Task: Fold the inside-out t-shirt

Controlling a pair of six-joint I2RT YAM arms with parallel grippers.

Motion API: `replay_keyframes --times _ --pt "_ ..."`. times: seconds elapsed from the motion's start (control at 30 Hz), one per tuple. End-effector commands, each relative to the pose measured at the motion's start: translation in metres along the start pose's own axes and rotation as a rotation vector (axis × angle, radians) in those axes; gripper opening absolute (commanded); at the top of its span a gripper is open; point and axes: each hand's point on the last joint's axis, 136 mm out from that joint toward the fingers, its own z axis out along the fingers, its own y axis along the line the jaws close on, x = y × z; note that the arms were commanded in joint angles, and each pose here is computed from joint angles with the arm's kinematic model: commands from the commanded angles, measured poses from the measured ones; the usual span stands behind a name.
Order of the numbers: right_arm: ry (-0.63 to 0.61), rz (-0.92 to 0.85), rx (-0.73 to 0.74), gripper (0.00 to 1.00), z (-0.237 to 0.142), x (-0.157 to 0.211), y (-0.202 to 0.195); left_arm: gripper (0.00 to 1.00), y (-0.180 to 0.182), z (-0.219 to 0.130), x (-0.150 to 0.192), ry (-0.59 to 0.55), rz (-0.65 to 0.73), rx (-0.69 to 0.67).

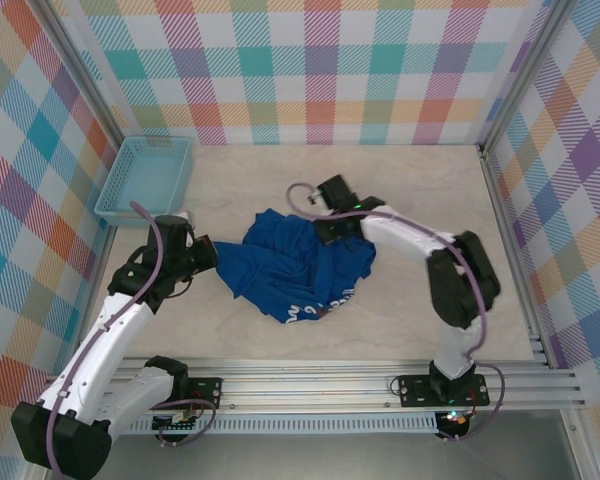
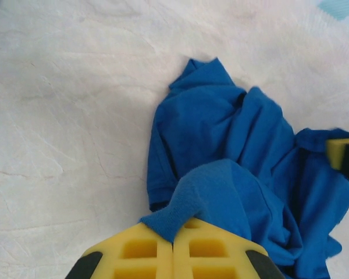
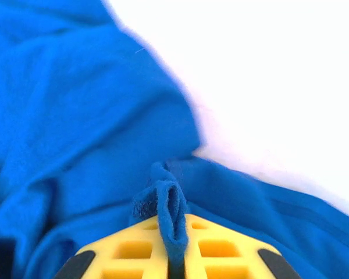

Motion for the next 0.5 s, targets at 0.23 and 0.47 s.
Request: replay_keyframes --times 0.23,0.47 --pt "-0.333 0.430 -0.157 0.04 -0.141 -0.030 -0.087 0.00 0.009 -0.021 -0.089 -0.291 -0.231 0.032" --pt "-0.453 0.562 -0.049 0.06 -0.191 -0.002 -0.120 0.00 0.014 -0.062 -0.138 -0.442 -0.305 0.053"
